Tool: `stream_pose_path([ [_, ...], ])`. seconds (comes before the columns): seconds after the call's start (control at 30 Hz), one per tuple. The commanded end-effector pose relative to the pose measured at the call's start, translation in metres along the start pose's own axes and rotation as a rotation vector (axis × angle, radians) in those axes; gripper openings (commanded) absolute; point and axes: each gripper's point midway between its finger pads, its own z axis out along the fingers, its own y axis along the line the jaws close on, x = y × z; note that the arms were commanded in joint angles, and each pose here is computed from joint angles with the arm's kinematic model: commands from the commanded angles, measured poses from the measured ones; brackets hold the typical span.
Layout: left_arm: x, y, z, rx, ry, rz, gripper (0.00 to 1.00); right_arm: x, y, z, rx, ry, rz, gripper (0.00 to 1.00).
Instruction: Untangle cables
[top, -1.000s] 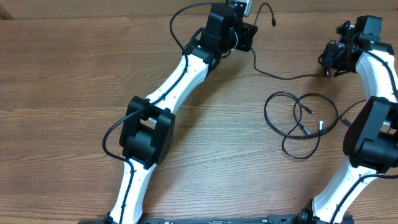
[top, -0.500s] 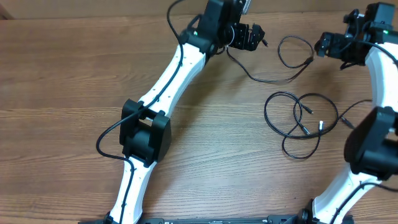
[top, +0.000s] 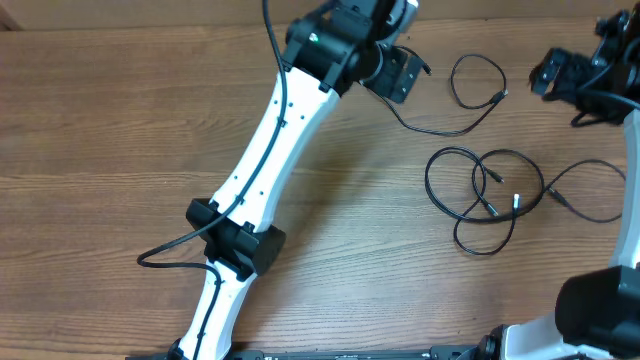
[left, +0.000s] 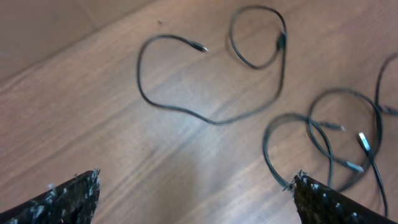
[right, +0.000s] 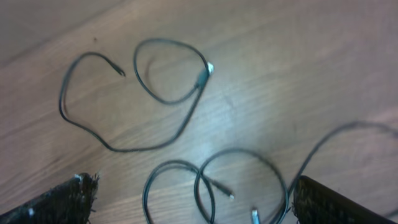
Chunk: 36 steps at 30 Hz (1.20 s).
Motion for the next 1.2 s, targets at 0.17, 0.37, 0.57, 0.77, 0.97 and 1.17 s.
stream_pose_path([
  [0.17,-0.018,-0.013,-0.108,-0.085,-0.149,0.062,1.00,0.072,-0.007,-0.063,-0.002,-0.173,0.108,1.00],
  [0.37,-0.008,-0.015,-0.148,-0.125,-0.166,0.067,1.00,0.122,-0.031,-0.056,0.075,-0.187,0.280,1.00],
  [0.57,0.010,-0.015,-0.173,-0.281,-0.147,0.057,1.00,0.141,-0.036,-0.040,0.098,-0.111,0.341,1.00],
  [0.77,0.016,-0.020,-0.218,-0.324,-0.210,0.074,1.00,0.140,-0.037,-0.033,0.105,-0.094,0.338,1.00],
  [0.97,0.015,-0.012,-0.256,-0.348,-0.285,0.086,1.00,0.139,-0.037,-0.029,0.105,-0.090,0.339,1.00],
  [1.17,-0.013,-0.013,-0.278,-0.377,-0.412,0.177,1.00,0.139,-0.037,-0.029,0.104,-0.089,0.339,1.00],
])
